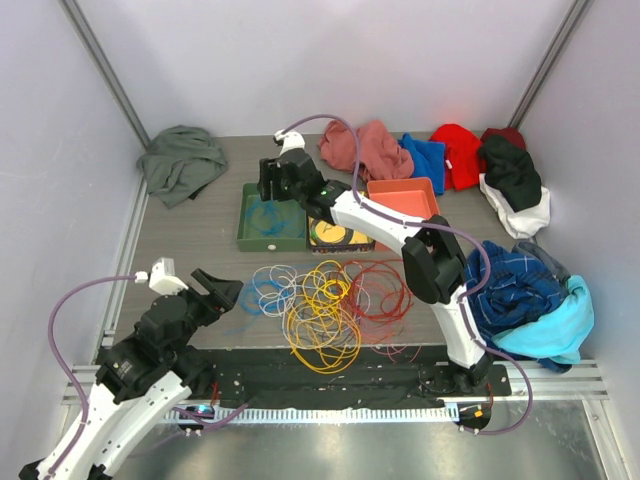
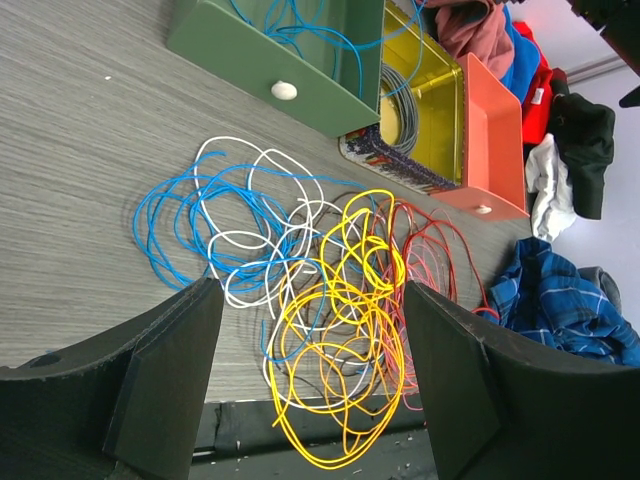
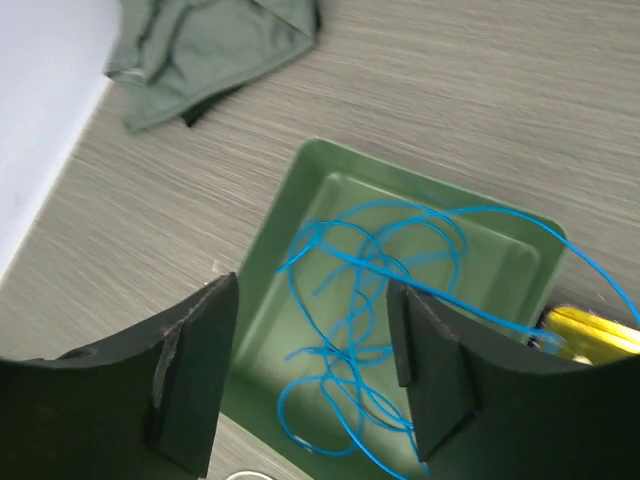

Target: Untangle the cables

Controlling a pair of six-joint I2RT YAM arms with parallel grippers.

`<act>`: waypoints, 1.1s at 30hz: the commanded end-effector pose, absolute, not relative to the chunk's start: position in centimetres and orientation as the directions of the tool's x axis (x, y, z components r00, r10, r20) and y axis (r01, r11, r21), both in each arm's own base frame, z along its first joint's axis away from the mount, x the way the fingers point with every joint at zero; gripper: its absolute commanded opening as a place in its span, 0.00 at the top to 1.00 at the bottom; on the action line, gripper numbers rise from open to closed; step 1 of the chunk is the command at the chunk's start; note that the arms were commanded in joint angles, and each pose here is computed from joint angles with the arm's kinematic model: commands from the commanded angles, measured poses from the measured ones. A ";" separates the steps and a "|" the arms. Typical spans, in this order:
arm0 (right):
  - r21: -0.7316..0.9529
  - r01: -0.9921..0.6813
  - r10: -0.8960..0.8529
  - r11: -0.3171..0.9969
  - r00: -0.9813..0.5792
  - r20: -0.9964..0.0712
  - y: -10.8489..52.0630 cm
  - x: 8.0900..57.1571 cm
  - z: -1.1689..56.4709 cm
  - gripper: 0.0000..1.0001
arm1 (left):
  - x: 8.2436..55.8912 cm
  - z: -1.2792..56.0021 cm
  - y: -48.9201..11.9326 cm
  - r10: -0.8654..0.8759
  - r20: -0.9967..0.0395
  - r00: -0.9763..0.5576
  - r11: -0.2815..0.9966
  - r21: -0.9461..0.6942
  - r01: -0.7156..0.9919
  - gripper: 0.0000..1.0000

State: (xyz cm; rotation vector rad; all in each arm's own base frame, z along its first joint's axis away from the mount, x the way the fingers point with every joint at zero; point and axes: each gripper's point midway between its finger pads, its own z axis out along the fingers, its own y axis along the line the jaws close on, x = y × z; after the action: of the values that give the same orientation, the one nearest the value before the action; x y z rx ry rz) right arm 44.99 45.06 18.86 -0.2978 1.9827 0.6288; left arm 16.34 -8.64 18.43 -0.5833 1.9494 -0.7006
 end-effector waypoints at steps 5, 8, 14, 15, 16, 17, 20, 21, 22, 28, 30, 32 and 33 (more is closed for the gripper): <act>0.190 -0.344 0.057 0.920 -0.361 -0.931 39.6 44.5 24.8 0.26 | 17.4 19.0 -9.9 -0.643 -0.627 -0.440 0.723 -0.687 -0.077 0.23; 0.165 -0.306 0.047 0.938 -0.360 -0.932 37.5 43.6 23.7 0.26 | 17.6 18.8 -10.3 -0.640 -0.623 -0.449 0.722 -0.688 -0.074 0.23; 0.205 -0.226 0.089 0.952 -0.436 -0.895 33.6 43.1 18.9 0.27 | 17.9 18.3 -11.0 -0.631 -0.614 -0.474 0.723 -0.687 -0.073 0.23; 0.205 -0.216 0.089 0.955 -0.450 -0.889 33.1 43.1 17.6 0.27 | 18.0 18.4 -11.1 -0.630 -0.615 -0.475 0.723 -0.687 -0.071 0.23; 0.208 -0.204 0.095 0.956 -0.457 -0.884 32.4 43.5 17.0 0.27 | 18.0 18.3 -11.1 -0.629 -0.614 -0.476 0.724 -0.686 -0.071 0.23; 0.209 -0.199 0.095 0.957 -0.468 -0.878 32.2 43.6 16.3 0.27 | 18.1 18.3 -11.2 -0.626 -0.616 -0.479 0.727 -0.683 -0.071 0.23; 0.218 -0.183 0.108 0.959 -0.476 -0.873 31.2 44.3 15.0 0.27 | 18.1 18.2 -11.3 -0.620 -0.616 -0.486 0.730 -0.679 -0.070 0.23; 0.217 -0.185 0.105 0.958 -0.480 -0.871 31.1 44.4 14.3 0.27 | 18.2 18.2 -11.4 -0.619 -0.616 -0.487 0.732 -0.678 -0.072 0.23; 0.213 -0.179 0.103 0.961 -0.481 -0.870 30.7 44.7 13.8 0.27 | 18.2 18.1 -11.4 -0.617 -0.616 -0.489 0.734 -0.676 -0.074 0.23; 0.217 -0.175 0.102 0.960 -0.503 -0.858 30.4 45.8 11.3 0.27 | 18.6 17.5 -11.7 -0.608 -0.616 -0.500 0.744 -0.663 -0.088 0.23; 0.230 -0.179 0.112 0.957 -0.501 -0.858 30.5 46.3 11.2 0.27 | 18.8 17.5 -11.9 -0.606 -0.617 -0.502 0.745 -0.661 -0.087 0.23; 0.232 -0.185 0.107 0.955 -0.515 -0.851 30.8 46.6 10.2 0.27 | 19.0 17.4 -12.0 -0.602 -0.617 -0.506 0.749 -0.656 -0.091 0.23; 0.238 -0.187 0.112 0.953 -0.513 -0.851 31.1 47.1 10.4 0.27 | 19.0 17.4 -12.0 -0.600 -0.619 -0.507 0.751 -0.654 -0.089 0.23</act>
State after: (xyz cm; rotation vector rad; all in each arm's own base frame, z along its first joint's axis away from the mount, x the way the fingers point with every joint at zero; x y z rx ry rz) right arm 45.27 29.65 9.17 -0.0740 2.1377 0.2901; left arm 18.24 -11.34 16.51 -0.5481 2.0591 -0.6794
